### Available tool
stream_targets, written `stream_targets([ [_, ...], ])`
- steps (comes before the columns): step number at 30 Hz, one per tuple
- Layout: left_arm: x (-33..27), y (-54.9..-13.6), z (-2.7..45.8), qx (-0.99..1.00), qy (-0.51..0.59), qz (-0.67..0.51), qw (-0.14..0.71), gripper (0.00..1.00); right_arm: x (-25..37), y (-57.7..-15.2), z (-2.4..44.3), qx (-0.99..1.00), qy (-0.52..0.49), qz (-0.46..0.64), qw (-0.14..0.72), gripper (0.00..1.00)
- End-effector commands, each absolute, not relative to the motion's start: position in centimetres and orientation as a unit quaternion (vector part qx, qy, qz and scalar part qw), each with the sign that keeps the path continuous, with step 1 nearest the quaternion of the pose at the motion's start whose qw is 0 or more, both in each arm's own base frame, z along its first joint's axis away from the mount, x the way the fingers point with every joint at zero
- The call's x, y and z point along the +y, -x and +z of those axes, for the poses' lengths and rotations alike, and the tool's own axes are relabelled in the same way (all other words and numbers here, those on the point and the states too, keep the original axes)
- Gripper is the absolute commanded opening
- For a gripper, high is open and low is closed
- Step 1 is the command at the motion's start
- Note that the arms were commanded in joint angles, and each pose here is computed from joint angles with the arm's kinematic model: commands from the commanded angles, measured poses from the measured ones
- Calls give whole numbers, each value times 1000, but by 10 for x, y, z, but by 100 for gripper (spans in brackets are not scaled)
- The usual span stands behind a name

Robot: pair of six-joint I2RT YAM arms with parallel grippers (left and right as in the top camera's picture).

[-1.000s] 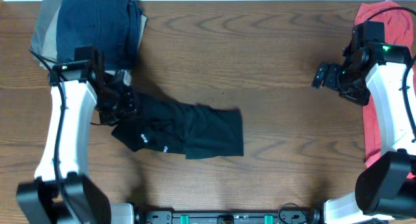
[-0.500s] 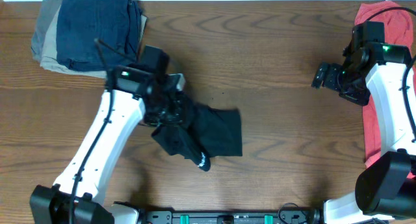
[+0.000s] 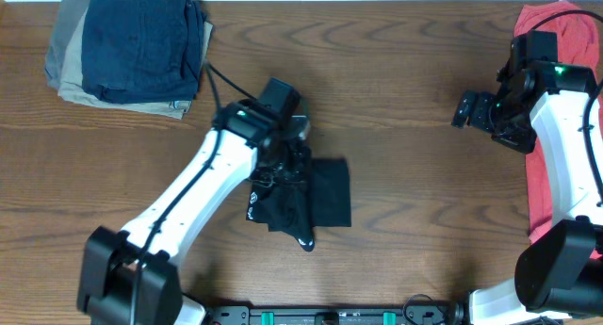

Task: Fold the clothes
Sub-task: 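Fold the left end of the black strip rightward with the left gripper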

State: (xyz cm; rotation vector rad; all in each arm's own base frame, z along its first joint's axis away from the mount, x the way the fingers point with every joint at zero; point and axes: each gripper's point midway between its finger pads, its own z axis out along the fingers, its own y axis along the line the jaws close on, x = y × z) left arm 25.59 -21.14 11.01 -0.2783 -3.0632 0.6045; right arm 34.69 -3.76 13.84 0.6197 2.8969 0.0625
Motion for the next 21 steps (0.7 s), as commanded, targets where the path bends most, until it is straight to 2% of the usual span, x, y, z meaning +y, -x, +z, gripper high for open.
stream_targets([
  [1,-223,-254,95,-978,91,187,17,7,-40,-347,141,974,-206,17,92,99],
  [5,-236,-250,77,-979,88,180,36,8,-40,-347,141,974,-206,17,92,99],
  [7,-242,-247,69,-979,89,176,44,17,-40,-347,141,974,-206,17,92,99],
  [9,-246,-244,67,-979,95,175,47,41,-40,-347,141,974,-206,17,92,99],
  [10,-248,-242,67,-978,99,175,47,67,-40,-347,141,974,-206,17,92,99],
  [11,-249,-241,68,-978,102,176,47,82,-40,-347,141,974,-206,17,92,99],
  [12,-251,-240,69,-977,104,178,46,91,-40,-347,141,974,-206,17,92,99],
  [15,-257,-238,80,-974,110,195,46,96,-40,-347,141,974,-206,17,92,99],
  [21,-268,-237,128,-961,127,247,4,96,-40,-347,141,974,-206,17,92,99],
])
